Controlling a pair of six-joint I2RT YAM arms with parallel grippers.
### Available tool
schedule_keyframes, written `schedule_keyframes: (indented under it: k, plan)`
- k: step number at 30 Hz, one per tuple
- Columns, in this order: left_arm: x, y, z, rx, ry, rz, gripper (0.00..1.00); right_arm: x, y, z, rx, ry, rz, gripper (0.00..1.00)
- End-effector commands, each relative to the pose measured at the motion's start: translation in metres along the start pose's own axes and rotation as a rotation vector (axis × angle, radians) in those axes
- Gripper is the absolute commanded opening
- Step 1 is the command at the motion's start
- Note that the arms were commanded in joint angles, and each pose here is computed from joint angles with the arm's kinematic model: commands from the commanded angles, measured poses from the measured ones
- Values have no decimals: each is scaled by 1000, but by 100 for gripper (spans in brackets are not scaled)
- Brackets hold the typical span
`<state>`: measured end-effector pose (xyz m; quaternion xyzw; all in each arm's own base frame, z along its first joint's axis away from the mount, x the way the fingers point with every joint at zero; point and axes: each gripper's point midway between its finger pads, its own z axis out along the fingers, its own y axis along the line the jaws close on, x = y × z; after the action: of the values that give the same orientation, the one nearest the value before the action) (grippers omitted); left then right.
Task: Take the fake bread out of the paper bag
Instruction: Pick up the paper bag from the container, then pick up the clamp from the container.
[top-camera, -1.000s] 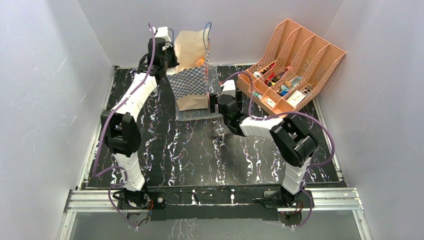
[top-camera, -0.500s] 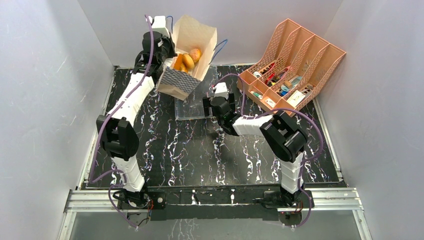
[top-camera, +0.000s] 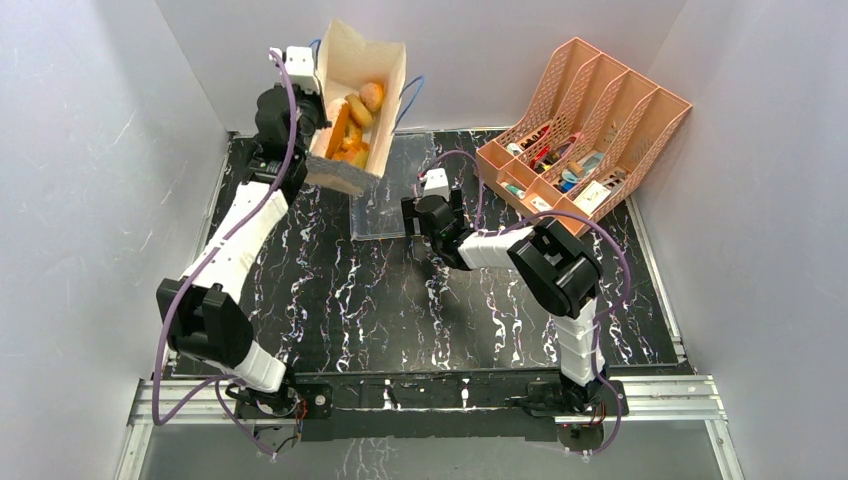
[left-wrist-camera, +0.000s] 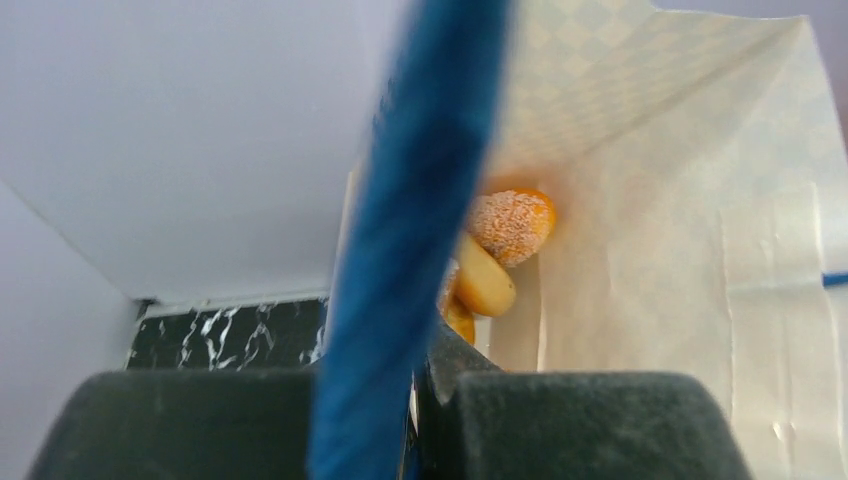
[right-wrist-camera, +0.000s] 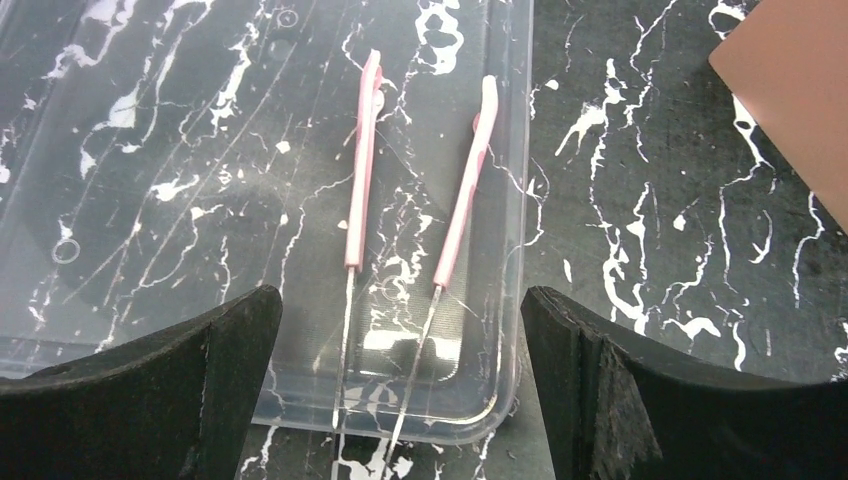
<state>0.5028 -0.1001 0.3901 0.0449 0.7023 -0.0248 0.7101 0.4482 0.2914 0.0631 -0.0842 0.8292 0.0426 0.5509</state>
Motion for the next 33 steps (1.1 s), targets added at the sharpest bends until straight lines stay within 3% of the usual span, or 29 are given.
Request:
schedule_keyframes:
  k: [1,12,21,26,33]
  plan:
    - [-33,20,-24,-71,-140,95,0,-24,16,8,-30,-68,43,89]
    - [-6,38,-44,-152,-146,159,0,-13,19,16,-19,-44,61,80]
    - [-10,53,-60,-221,-185,139,0,-3,23,23,-27,-22,67,73]
    - [-6,62,-64,-261,-190,129,0,3,26,26,-30,-9,67,59]
    - [11,76,-67,-332,-177,114,0,7,23,28,-9,7,68,31]
